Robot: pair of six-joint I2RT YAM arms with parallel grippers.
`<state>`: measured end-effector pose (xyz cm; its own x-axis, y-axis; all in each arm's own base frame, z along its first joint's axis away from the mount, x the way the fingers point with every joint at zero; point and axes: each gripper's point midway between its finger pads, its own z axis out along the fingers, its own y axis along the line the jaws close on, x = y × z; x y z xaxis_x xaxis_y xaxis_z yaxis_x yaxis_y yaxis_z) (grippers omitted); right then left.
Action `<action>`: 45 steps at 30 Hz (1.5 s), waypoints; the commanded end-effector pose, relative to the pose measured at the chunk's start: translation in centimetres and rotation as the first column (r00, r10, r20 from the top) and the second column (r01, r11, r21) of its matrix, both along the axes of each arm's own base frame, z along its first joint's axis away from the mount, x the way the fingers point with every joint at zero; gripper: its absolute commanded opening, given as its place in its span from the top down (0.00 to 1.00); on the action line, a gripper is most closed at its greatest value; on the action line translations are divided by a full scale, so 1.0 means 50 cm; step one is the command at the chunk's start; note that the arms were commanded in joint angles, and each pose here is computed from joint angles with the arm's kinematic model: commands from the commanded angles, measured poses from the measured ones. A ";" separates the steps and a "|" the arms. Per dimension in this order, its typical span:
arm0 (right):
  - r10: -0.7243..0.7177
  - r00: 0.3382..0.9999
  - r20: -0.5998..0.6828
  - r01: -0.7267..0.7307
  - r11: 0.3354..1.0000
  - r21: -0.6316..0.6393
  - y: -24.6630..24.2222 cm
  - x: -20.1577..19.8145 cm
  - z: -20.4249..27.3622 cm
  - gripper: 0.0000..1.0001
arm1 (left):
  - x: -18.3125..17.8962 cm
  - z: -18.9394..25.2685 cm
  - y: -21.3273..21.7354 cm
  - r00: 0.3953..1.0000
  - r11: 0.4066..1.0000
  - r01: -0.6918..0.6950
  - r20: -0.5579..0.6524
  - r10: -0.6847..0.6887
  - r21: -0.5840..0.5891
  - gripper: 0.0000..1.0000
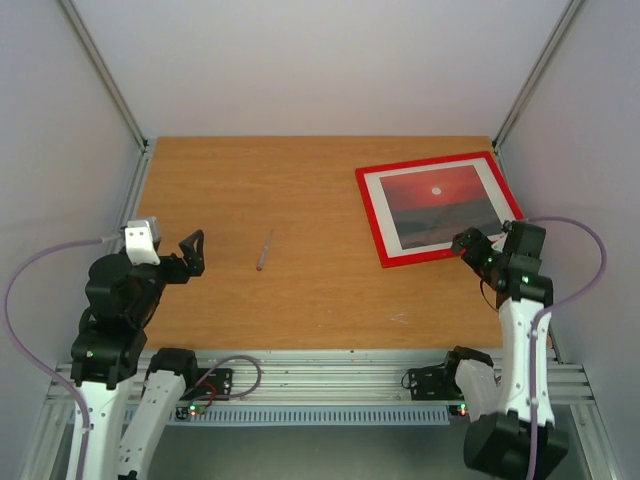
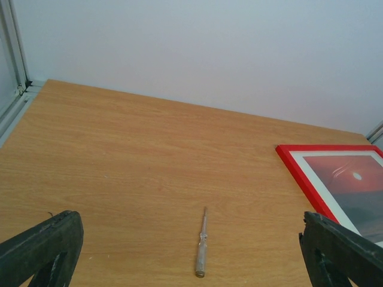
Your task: Take the photo out of the frame
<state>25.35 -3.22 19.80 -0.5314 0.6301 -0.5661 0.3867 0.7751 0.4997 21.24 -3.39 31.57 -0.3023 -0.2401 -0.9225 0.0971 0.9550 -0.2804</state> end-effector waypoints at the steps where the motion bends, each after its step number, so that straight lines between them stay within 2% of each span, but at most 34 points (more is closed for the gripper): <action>1: -0.093 0.987 -0.128 0.096 0.995 0.021 -0.032 0.020 -0.057 0.01 | 0.008 0.010 -0.007 1.000 1.000 0.017 0.022 -0.017 -0.008 0.01; 6: -0.133 0.954 -0.267 0.145 0.989 0.026 -0.062 0.062 -0.134 0.02 | 0.010 0.011 -0.005 1.000 1.000 0.012 0.018 -0.011 -0.002 0.01; 14: -0.166 0.929 -0.331 0.198 0.978 0.065 -0.087 0.135 -0.197 0.06 | 0.023 -0.006 -0.023 0.998 0.999 0.051 -0.022 -0.051 -0.007 0.01; 21: -0.181 0.902 -0.392 0.231 0.969 0.085 -0.096 0.163 -0.249 0.12 | 0.026 -0.010 -0.026 0.998 0.998 0.058 -0.032 -0.058 -0.003 0.00; 45: -0.139 0.877 -0.460 0.226 0.964 0.141 -0.094 0.211 -0.336 0.51 | 0.029 -0.014 -0.034 0.996 0.997 0.075 -0.041 -0.075 -0.002 0.01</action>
<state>35.34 -7.80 2.69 -0.5603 0.8134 -0.1561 0.7333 0.5748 0.3631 22.34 -4.66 30.23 -0.3765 -0.2191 -0.9001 0.1305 0.9494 -0.2856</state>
